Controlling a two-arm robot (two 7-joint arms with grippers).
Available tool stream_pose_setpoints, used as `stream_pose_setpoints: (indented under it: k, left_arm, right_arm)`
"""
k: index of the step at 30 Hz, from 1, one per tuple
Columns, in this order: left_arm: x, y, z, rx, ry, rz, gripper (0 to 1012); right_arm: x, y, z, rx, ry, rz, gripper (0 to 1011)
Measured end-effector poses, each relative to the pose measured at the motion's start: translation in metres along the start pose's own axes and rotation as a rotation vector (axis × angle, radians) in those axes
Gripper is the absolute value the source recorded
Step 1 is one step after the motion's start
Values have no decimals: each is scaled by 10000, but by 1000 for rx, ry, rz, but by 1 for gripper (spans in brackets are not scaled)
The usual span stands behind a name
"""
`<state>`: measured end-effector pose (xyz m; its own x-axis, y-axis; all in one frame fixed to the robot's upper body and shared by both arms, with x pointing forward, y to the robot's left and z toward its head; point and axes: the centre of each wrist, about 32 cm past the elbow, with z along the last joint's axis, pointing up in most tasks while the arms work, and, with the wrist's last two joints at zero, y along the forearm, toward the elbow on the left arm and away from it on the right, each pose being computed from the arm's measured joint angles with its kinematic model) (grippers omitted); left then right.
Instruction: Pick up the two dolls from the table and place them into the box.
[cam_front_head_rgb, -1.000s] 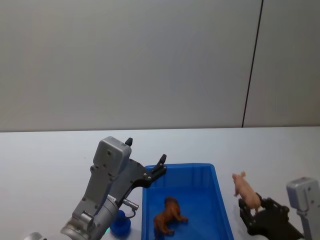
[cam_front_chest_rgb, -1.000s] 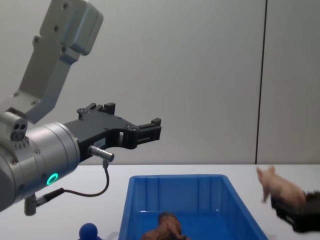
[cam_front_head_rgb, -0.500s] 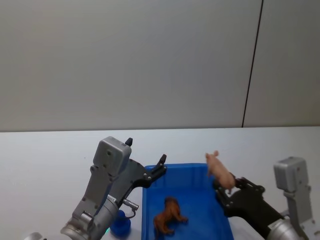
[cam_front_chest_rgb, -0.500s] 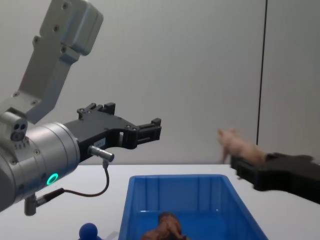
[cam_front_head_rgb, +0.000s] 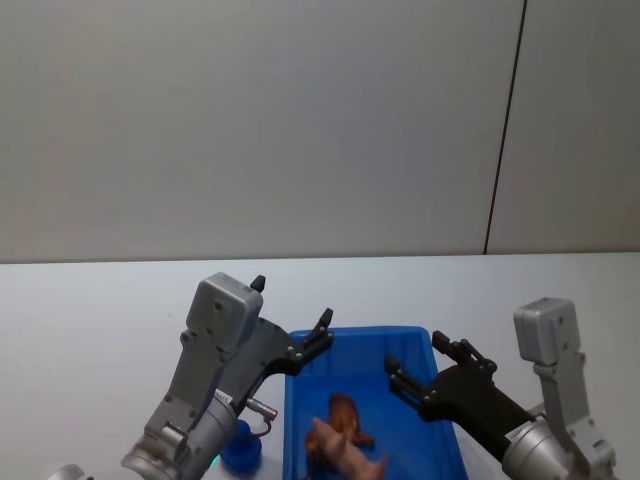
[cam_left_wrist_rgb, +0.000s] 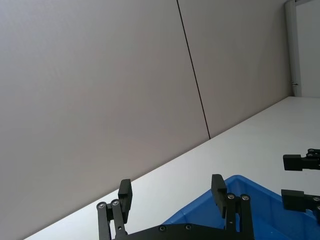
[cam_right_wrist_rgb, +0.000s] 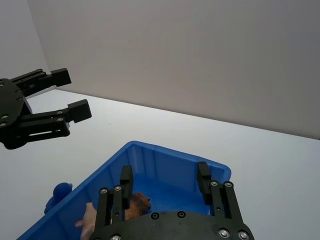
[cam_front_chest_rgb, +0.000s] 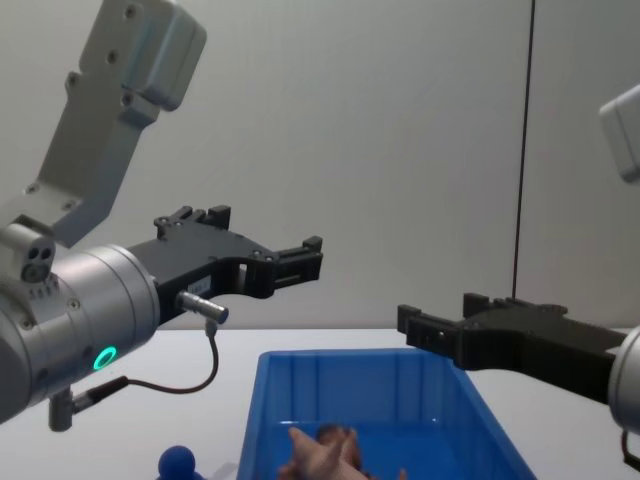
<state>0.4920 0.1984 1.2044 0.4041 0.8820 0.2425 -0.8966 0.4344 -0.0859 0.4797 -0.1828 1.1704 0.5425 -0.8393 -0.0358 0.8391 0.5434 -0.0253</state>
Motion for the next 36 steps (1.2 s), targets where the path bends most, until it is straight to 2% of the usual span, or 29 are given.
stream_pose_setpoints:
  k: [8, 10, 24, 32, 36]
  left_arm:
    - [0, 0, 0, 0, 0, 0, 1001]
    - [0, 0, 0, 0, 0, 0, 1001]
    - [0, 0, 0, 0, 0, 0, 1001]
    - [3, 8, -2, 6, 3, 1, 1001]
    - [14, 33, 6, 26, 12, 7, 1001]
  right_arm:
    - [23, 6, -9, -2, -5, -55, 974]
    - [29, -7, -15, -1, -7, -72, 1001]
    - [115, -267, -47, 11, -24, -228, 1001]
    - [136, -351, -57, 14, -28, -270, 1001]
    - [144, -381, -60, 15, -29, -284, 1001]
